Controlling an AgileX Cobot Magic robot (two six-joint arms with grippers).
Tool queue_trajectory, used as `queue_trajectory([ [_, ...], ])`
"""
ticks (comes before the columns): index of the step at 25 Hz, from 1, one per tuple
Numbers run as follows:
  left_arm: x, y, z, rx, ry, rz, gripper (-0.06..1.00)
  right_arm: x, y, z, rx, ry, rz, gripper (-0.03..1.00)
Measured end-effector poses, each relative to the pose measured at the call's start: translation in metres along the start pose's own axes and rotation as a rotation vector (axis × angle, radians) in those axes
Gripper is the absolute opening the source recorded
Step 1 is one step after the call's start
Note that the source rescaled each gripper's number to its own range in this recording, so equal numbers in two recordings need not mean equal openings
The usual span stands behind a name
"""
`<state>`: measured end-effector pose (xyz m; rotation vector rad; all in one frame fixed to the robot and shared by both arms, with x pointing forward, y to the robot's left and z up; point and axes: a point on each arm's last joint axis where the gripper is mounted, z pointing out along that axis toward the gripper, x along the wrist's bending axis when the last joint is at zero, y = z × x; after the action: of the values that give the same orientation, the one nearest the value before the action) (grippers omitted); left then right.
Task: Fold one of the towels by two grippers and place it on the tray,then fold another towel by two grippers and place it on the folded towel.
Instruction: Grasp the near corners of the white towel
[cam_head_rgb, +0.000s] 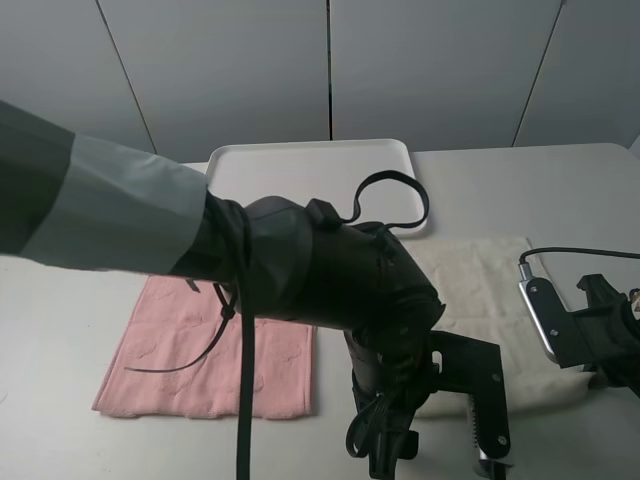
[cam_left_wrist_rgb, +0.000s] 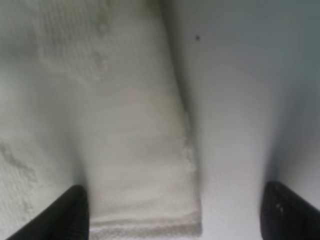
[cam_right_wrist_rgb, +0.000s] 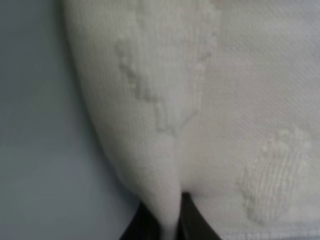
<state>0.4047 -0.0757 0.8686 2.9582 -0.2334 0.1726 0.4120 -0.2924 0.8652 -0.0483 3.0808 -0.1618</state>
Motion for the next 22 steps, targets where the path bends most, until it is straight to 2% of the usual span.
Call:
queue_trajectory([
  [4, 0.001, -0.0001, 0.0, 0.001, 0.01, 0.004, 0.8, 0.0, 0.0001, 0.0, -0.001, 0.0, 0.005, 0.01],
  [15, 0.0011, -0.0003, 0.0029, 0.018, 0.003, 0.011, 0.83, -0.0001, 0.0003, 0.0, -0.003, -0.001, 0.007, 0.01],
  [22, 0.0001, 0.0019, 0.0024, 0.03, 0.025, 0.042, 0.84, -0.0001, 0.0003, 0.0, -0.003, -0.001, 0.009, 0.01],
])
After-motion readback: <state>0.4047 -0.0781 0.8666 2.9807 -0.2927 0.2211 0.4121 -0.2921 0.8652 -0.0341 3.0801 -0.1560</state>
